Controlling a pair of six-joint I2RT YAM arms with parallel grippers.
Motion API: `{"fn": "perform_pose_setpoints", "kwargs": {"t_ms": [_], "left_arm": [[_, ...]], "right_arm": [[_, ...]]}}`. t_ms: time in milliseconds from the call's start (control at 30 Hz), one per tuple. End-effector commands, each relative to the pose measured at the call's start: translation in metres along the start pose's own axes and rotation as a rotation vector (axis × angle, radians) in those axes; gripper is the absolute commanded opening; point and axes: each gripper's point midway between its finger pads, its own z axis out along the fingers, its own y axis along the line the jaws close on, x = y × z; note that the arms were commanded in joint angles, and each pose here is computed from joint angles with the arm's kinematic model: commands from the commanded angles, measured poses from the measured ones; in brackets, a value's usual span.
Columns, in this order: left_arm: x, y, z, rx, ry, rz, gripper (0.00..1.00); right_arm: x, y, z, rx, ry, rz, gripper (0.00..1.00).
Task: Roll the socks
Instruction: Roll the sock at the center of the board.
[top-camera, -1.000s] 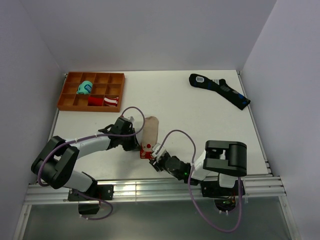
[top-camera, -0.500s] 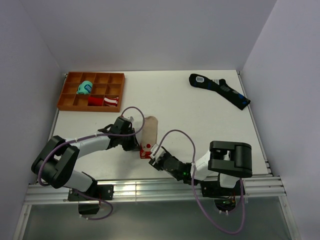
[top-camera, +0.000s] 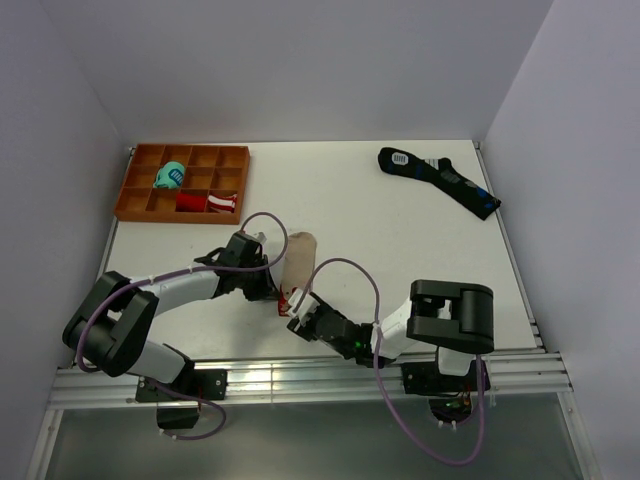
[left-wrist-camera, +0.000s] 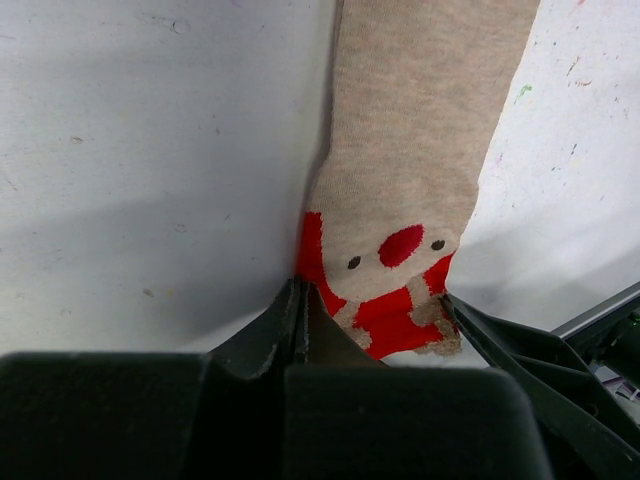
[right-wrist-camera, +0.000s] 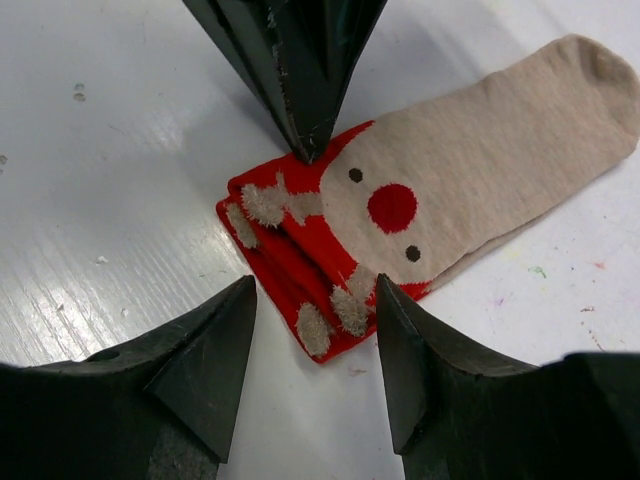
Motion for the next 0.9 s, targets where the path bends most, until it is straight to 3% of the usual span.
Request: {"fn": "perform_pose_setpoints", "kwargs": {"t_ms": [0, 533, 867], "left_arm": [[-0.008, -0.009, -0.003, 0.034, -0.016, 0.021, 0.0], [-0.008, -0.009, -0.002, 0.041, -0.011, 0.015, 0.0], [-0.007, -0.009, -0.002, 0.041, -0.011, 0.011, 0.0]], "right_arm": [[-0.004, 0.004, 0.003, -0.012, -0.009, 0.008, 0.58], [0.018, 0.008, 0.011, -0.018, 0.053, 0.004, 0.57], [0.032, 0.004, 0.014, -0.01, 0.091, 0.034, 0.5]]}}
